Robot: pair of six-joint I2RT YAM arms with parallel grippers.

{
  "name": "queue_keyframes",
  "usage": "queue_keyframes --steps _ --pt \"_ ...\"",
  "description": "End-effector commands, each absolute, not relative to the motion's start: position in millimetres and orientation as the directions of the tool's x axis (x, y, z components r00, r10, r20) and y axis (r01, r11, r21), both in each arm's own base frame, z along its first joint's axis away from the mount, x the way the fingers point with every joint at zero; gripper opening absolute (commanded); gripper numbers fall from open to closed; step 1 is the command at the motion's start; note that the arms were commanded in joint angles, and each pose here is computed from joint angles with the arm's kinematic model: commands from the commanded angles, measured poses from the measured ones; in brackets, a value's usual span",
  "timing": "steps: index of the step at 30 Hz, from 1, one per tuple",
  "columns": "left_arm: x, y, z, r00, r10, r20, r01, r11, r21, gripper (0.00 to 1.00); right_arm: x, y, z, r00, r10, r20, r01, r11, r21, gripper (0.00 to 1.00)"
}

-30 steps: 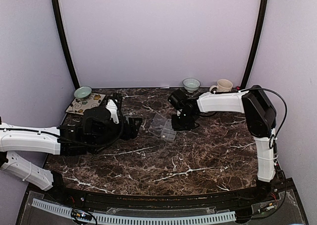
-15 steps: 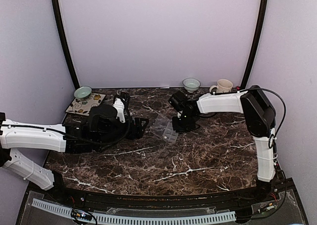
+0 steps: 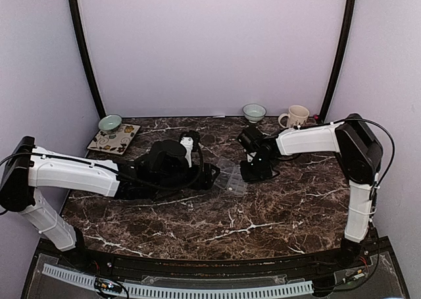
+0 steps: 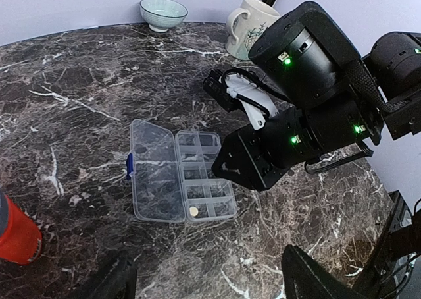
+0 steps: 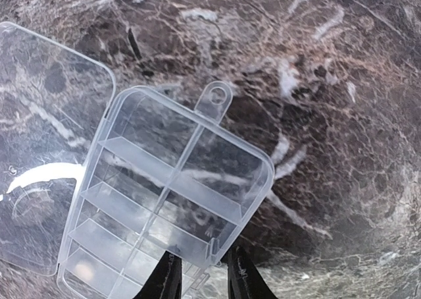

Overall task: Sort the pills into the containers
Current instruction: Position the pill container at the center of the board.

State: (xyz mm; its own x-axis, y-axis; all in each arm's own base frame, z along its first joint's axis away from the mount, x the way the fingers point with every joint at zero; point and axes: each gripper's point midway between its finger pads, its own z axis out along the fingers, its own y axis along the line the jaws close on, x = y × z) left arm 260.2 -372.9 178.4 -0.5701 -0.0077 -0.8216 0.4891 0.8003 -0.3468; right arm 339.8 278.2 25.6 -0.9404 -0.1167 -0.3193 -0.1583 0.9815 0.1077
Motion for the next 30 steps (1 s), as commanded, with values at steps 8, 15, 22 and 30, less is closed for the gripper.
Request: queue_keyframes --steps 8,15,22,30 --pt "276 -410 163 -0.742 -0.078 -0.666 0.427 0.711 -0.559 0.78 323 250 30 -0.939 -0.161 -0.304 -0.195 0.977 0.086 0.24" --pt "296 -409 139 -0.809 -0.109 -0.577 0.344 0.709 -0.616 0.79 322 242 34 -0.934 -0.184 -0.306 -0.217 0.973 0.078 0.24" --pt "300 -430 123 -0.858 -0.062 -0.511 0.334 0.688 -0.645 0.79 321 243 39 -0.927 -0.202 -0.317 -0.242 0.966 0.091 0.24" --pt "297 -437 98 -0.892 -0.036 -0.451 0.3 0.699 -0.649 0.8 321 247 41 -0.921 -0.218 -0.323 -0.263 0.959 0.103 0.24"
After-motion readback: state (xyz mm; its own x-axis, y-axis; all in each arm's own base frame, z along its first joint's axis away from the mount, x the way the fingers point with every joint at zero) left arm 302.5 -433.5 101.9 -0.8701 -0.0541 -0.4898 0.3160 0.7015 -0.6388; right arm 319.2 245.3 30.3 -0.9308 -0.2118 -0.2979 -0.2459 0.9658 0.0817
